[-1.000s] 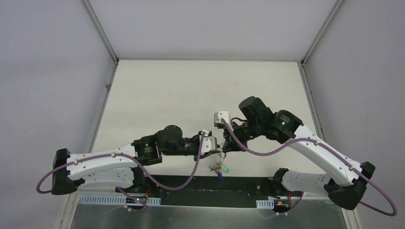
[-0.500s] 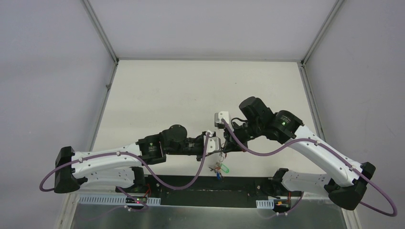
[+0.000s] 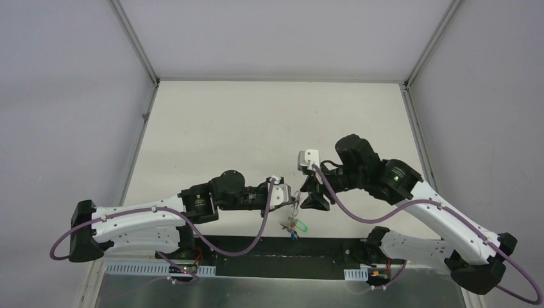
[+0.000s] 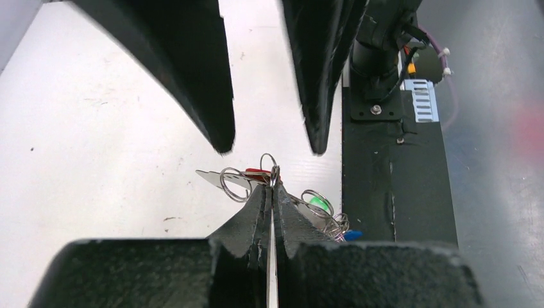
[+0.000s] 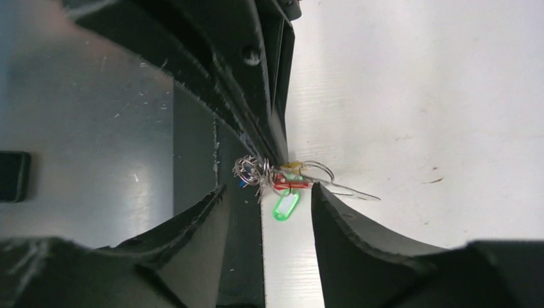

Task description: Put the keys on the keyring

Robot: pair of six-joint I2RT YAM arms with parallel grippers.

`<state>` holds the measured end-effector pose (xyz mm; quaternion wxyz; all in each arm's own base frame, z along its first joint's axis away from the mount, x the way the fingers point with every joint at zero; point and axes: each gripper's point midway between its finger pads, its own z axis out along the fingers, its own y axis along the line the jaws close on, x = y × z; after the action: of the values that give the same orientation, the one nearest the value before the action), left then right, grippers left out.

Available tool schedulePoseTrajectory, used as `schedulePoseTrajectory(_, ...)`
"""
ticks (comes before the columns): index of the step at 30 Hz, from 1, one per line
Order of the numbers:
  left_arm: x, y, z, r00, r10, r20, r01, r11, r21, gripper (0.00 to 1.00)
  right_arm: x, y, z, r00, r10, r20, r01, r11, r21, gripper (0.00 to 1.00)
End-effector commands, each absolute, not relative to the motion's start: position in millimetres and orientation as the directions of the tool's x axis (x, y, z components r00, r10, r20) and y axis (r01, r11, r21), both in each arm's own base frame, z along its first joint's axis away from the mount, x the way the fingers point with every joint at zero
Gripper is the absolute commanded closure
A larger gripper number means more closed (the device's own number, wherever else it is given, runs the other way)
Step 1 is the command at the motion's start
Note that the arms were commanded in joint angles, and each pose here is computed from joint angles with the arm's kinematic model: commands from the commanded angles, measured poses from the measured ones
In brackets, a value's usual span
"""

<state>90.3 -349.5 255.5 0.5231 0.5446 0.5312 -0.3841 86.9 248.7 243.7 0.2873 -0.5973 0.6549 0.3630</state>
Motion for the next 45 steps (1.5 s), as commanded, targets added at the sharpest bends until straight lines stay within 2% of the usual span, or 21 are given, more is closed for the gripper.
schedulePoseTrajectory(1,95,-341,304,0.164,-0.041,-0.986,0.967,0.206,0.152,1.00,98,254,274,-0.029,-0.436,-0.900,-0.998,0.055,0.006,0.45)
schedulePoseTrajectory(9,83,-323,327,0.254,-0.242,-0.936,0.956,0.208,0.205,1.00,92,253,285,0.057,-0.337,-0.940,-0.997,0.027,-0.070,0.43)
schedulePoseTrajectory(15,68,-318,342,0.305,-0.341,-0.889,0.951,0.163,0.263,1.00,77,258,301,0.134,-0.228,-0.964,-0.991,-0.061,-0.123,0.51)
schedulePoseTrajectory(21,65,-320,344,0.306,-0.341,-0.889,0.951,0.142,0.273,1.00,71,261,308,0.165,-0.183,-0.969,-0.984,-0.102,-0.148,0.76)
schedulePoseTrajectory(25,64,-320,345,0.306,-0.341,-0.889,0.951,0.141,0.274,1.00,71,263,302,0.156,-0.196,-0.968,-0.984,-0.115,-0.135,0.79)
schedulePoseTrajectory(31,65,-319,347,0.310,-0.340,-0.888,0.950,0.148,0.276,1.00,68,264,291,0.137,-0.223,-0.965,-0.984,-0.145,-0.106,1.00)
schedulePoseTrajectory(45,68,-313,349,0.318,-0.344,-0.883,0.946,0.176,0.272,1.00,67,257,273,0.130,-0.288,-0.949,-0.985,-0.147,-0.090,1.00)
